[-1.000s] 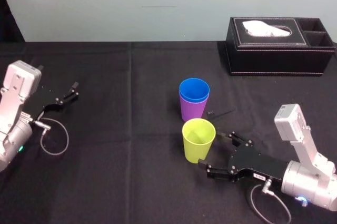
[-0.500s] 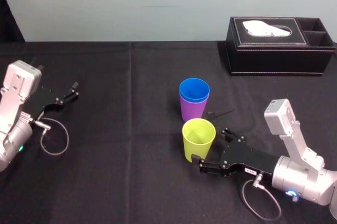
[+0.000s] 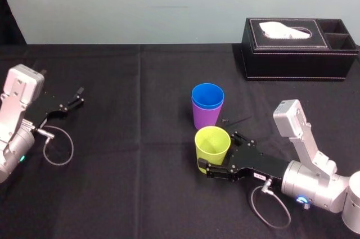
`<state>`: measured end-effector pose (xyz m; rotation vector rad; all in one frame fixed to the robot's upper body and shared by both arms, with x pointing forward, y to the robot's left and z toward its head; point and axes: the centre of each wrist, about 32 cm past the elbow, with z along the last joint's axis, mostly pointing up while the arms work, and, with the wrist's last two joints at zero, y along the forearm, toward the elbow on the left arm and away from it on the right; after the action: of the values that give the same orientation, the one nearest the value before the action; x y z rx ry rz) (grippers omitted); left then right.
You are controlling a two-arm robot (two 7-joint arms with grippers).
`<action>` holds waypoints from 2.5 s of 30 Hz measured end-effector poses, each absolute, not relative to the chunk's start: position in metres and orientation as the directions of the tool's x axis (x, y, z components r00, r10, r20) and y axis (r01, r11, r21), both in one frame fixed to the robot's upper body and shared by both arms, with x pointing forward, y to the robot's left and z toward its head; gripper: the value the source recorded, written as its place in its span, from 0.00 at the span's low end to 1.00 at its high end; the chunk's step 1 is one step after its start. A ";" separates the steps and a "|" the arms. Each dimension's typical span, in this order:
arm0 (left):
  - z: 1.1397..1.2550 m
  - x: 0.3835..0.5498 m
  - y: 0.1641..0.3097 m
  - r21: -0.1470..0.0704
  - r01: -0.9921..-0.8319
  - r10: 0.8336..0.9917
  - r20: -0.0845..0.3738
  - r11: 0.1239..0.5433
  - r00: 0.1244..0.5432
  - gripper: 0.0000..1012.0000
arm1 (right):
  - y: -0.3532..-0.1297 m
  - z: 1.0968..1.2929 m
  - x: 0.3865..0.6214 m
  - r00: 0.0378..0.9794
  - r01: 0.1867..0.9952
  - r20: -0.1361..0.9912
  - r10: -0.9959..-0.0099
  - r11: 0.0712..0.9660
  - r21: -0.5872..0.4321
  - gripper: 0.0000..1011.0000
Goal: Stack the three plastic cups sequentially using one hand.
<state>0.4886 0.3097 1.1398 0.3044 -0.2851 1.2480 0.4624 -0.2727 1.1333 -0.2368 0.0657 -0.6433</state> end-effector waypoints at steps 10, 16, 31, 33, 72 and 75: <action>1.140 0.489 0.310 0.070 -0.955 0.880 0.374 0.287 0.292 1.00 | -0.267 1.133 0.468 0.796 0.588 0.010 -0.605 0.770 -0.248 0.99; 1.140 0.489 0.310 0.070 -0.955 0.880 0.374 0.287 0.292 1.00 | -0.267 1.133 0.467 0.796 0.589 0.011 -0.606 0.769 -0.248 0.99; 1.140 0.489 0.310 0.070 -0.955 0.880 0.374 0.287 0.292 1.00 | -0.268 1.133 0.467 0.796 0.589 0.012 -0.606 0.770 -0.245 0.71; 1.140 0.489 0.310 0.070 -0.955 0.880 0.374 0.287 0.292 1.00 | -0.268 1.133 0.467 0.796 0.589 0.012 -0.606 0.770 -0.245 0.71; 1.140 0.489 0.310 0.070 -0.955 0.880 0.374 0.287 0.292 1.00 | -0.267 1.256 0.531 0.787 0.616 0.115 -0.606 0.761 -0.203 0.71; 1.140 0.489 0.310 0.070 -0.955 0.880 0.374 0.287 0.292 1.00 | -0.266 1.254 0.535 0.786 0.616 0.110 -0.608 0.760 -0.206 0.71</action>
<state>0.4886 0.3097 1.1398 0.3046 -0.2851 1.2479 0.5353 -0.2661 1.2536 -0.2375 -0.0366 -0.6667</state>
